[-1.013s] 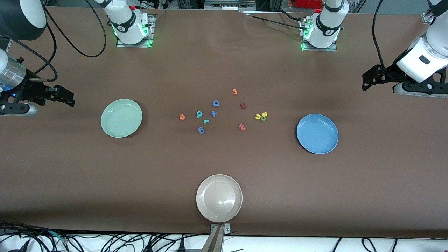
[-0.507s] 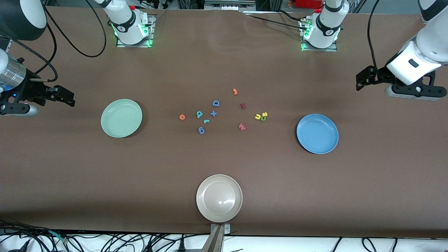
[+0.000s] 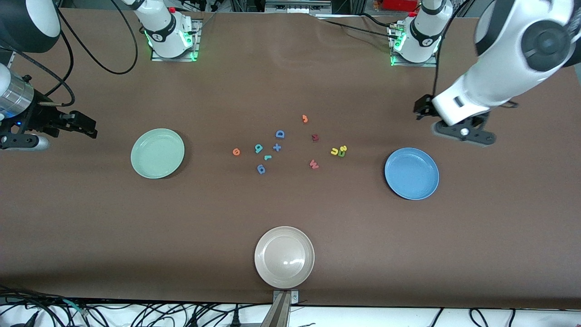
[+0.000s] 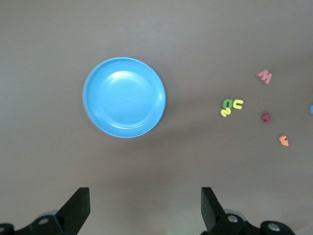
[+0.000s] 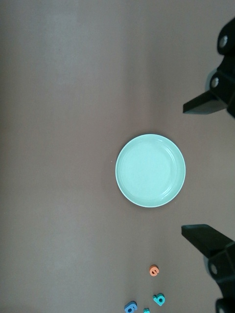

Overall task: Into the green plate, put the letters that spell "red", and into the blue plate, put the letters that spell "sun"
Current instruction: 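Move the left gripper over the green letter beside the blue plate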

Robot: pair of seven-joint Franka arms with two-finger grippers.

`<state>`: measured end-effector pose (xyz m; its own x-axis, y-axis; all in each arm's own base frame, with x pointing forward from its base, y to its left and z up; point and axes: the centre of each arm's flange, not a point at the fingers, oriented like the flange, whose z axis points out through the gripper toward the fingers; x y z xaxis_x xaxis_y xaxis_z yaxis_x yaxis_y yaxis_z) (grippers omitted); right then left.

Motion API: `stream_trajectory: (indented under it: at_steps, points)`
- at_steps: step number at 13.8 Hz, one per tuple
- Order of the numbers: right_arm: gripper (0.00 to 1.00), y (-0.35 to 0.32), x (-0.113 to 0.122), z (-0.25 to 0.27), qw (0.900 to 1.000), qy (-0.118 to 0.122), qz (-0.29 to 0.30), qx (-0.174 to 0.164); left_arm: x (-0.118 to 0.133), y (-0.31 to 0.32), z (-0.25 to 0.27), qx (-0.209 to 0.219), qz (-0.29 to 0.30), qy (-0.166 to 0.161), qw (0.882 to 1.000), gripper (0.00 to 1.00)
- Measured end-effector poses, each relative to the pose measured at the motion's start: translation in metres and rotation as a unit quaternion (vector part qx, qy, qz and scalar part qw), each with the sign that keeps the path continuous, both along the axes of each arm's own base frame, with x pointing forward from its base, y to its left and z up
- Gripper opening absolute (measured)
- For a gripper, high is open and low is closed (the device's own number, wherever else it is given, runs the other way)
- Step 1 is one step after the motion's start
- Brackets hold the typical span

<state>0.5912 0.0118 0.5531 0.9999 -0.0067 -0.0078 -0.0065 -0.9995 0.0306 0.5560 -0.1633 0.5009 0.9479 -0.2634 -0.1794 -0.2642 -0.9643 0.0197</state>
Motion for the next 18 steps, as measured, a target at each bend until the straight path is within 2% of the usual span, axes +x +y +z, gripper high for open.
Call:
stream_trajectory:
  at_steps: [3, 5, 8, 11, 15, 18]
  points:
    - [1.00, 0.000, 0.000, 0.000, 1.000, 0.000, 0.000, 0.000, 0.005, -0.038, -0.043, -0.002, -0.029, 0.004, 1.000, 1.00]
    - [1.00, 0.000, 0.000, 0.000, 1.000, 0.000, 0.000, 0.000, 0.005, -0.050, -0.074, -0.008, -0.038, -0.008, 0.999, 1.00]
    - [1.00, 0.000, 0.000, 0.000, 1.000, 0.000, 0.000, 0.000, -0.009, -0.065, -0.134, -0.021, -0.052, -0.032, 0.998, 1.00]
    - [1.00, 0.000, 0.000, 0.000, 1.000, 0.000, 0.000, 0.000, -0.027, -0.083, -0.190, -0.032, -0.068, -0.036, 0.996, 1.00]
    - [1.00, 0.000, 0.000, 0.000, 1.000, 0.000, 0.000, 0.000, -0.035, -0.099, -0.245, -0.047, -0.078, -0.043, 0.995, 1.00]
    - [1.00, 0.000, 0.000, -0.001, 1.000, 0.001, 0.000, 0.000, -0.049, -0.111, -0.289, -0.061, -0.085, -0.052, 0.993, 1.00]
